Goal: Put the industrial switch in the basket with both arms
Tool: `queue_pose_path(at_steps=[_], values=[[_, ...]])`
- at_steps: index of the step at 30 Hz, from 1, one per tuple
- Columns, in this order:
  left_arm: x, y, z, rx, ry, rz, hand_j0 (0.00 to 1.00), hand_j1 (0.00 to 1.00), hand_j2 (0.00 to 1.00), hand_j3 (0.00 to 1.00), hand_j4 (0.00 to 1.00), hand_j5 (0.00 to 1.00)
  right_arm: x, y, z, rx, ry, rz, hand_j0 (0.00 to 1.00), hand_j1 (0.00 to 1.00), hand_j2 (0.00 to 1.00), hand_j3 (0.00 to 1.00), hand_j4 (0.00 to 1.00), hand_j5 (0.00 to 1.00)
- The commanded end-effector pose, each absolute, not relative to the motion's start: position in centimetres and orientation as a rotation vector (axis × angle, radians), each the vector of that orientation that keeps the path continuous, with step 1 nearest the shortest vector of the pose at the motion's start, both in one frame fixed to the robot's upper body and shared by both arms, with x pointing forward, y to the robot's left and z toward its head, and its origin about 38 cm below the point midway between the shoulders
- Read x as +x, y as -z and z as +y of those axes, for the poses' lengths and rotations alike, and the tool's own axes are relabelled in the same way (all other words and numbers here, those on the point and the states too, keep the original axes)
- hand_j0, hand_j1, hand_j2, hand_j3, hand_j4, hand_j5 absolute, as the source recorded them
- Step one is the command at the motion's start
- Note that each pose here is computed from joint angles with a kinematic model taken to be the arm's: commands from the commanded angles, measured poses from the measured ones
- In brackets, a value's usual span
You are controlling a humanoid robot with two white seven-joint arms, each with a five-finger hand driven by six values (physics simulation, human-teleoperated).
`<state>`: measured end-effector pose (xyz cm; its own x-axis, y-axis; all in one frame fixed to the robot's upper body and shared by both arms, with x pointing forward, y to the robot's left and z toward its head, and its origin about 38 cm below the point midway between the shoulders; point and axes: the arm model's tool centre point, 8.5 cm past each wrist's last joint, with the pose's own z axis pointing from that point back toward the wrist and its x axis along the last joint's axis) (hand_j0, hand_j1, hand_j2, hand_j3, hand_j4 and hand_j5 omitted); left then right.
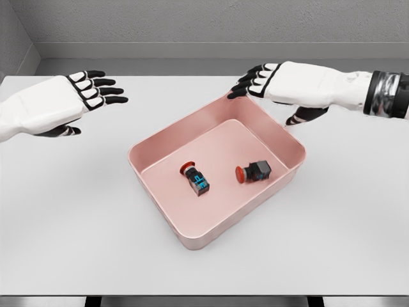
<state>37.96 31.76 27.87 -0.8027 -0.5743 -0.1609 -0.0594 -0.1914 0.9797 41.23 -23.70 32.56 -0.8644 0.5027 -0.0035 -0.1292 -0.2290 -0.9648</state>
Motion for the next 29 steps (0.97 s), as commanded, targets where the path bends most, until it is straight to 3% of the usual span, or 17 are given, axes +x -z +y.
queue_pose_path(at_steps=[1,5,8,20,29], values=[[38.2,-27.5,32.3,0.728,2.042,-1.711,1.0,1.0,1.0,1.0,1.0,1.0,41.2,-35.6,-27.1,-0.59,-2.063,-1.658,1.0,1.0,1.0,1.0,1.0,1.0],[38.3,-27.2,32.7,0.725,2.029,-1.698,1.0,1.0,1.0,1.0,1.0,1.0,39.7,-35.7,-32.9,-0.692,-1.932,-1.638,1.0,1.0,1.0,1.0,1.0,1.0],[38.3,-27.1,32.8,0.725,2.03,-1.696,1.0,1.0,1.0,1.0,1.0,1.0,38.7,-35.4,-34.5,-0.697,-1.946,-1.625,1.0,1.0,1.0,1.0,1.0,1.0],[38.4,-27.1,32.8,0.725,2.029,-1.694,1.0,1.0,1.0,1.0,1.0,1.0,37.8,-32.1,-34.9,-0.602,-1.952,-1.609,1.0,1.0,1.0,1.0,1.0,1.0],[38.4,-27.1,32.8,0.725,2.029,-1.694,1.0,1.0,1.0,1.0,1.0,1.0,37.7,-32.1,-34.9,-0.6,-1.954,-1.607,1.0,1.0,1.0,1.0,1.0,1.0]])
